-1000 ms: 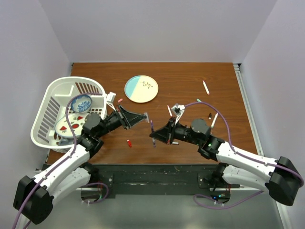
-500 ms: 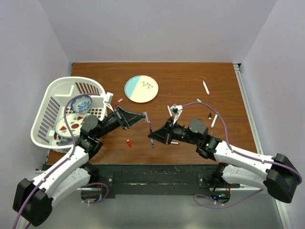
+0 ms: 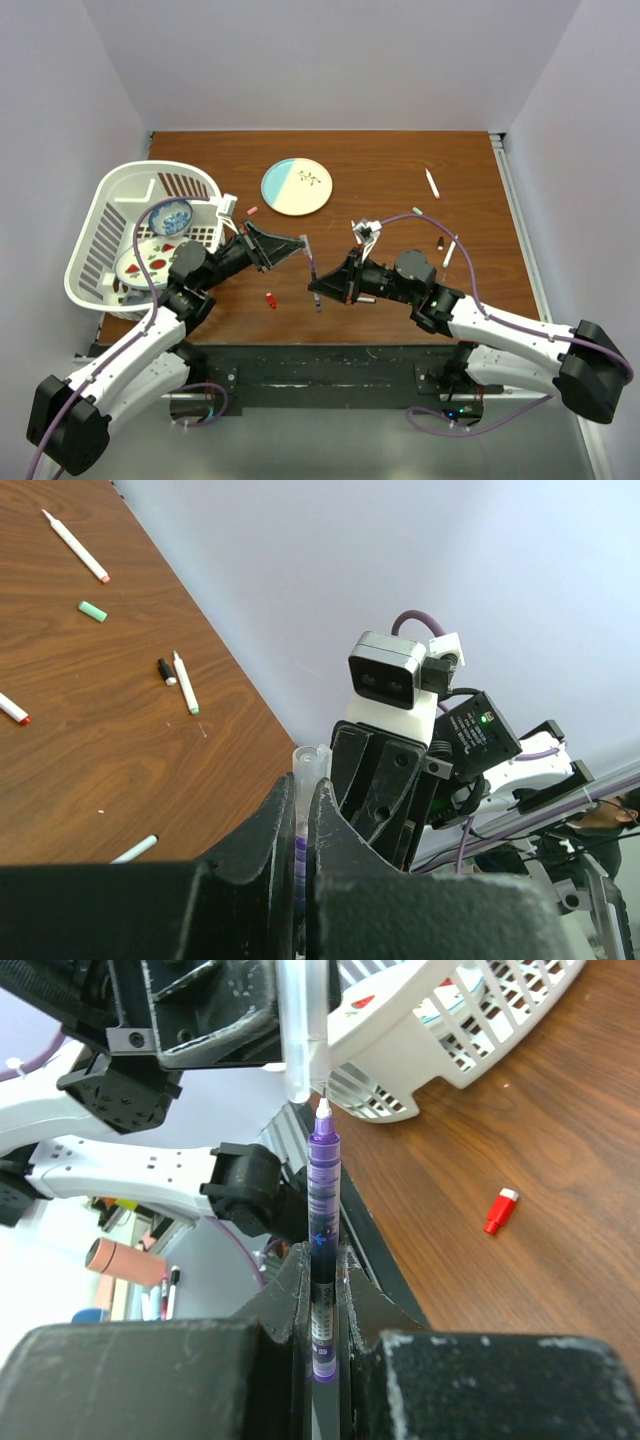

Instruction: Insert the pens into the pen caps

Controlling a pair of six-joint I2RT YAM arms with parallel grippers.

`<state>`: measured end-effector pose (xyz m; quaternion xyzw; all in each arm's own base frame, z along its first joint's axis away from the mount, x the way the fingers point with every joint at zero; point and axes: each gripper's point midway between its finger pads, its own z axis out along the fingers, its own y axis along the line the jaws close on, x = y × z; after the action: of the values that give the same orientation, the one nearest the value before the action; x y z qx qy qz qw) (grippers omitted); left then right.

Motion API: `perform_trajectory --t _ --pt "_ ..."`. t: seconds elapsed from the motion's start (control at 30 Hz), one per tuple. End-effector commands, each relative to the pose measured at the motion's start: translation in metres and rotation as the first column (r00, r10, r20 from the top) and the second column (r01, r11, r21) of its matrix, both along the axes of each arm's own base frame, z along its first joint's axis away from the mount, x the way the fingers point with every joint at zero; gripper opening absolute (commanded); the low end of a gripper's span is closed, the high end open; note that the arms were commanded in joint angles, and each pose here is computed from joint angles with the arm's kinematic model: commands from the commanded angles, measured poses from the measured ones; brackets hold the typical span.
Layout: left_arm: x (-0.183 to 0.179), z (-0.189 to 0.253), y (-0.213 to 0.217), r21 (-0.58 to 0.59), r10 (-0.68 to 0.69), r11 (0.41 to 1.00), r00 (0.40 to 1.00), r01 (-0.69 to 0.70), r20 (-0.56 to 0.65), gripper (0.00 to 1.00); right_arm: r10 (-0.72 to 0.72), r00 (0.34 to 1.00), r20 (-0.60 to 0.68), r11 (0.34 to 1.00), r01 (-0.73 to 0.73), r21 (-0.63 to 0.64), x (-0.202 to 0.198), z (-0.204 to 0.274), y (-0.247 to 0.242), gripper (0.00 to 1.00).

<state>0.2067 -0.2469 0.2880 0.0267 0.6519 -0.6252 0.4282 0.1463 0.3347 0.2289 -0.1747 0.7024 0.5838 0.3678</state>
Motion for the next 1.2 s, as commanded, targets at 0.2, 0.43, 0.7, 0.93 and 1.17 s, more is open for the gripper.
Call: perform_trajectory --t 0.2,0.43,0.7,0.93,1.17 --pt "0.001 0.016 0.001 -0.011 0.012 1.0 0.998 -0.012 0.059 0.0 0.03 0.998 0.052 0.996 -0.034 0.077 -0.003 0.033 0.01 0.0" --pt "-0.004 0.014 0.001 -0.008 -0.008 1.0 0.998 0.008 0.057 0.0 0.021 0.998 0.053 0.996 -0.025 0.08 -0.002 0.035 0.011 0.0" --pt "-0.016 0.002 -0.001 0.008 -0.056 0.998 0.997 0.056 0.054 0.0 -0.007 0.999 0.051 0.997 0.003 0.077 0.004 0.036 0.01 0.0" --pt "-0.028 -0.003 -0.011 0.034 -0.13 0.991 0.989 0.127 0.075 0.0 -0.014 0.998 0.064 0.997 0.008 0.081 0.007 0.046 0.013 0.0" --pt "-0.04 -0.006 -0.018 0.086 -0.162 0.984 0.983 0.155 0.088 0.0 -0.041 0.995 0.086 0.997 0.036 0.068 0.01 0.051 0.009 0.0"
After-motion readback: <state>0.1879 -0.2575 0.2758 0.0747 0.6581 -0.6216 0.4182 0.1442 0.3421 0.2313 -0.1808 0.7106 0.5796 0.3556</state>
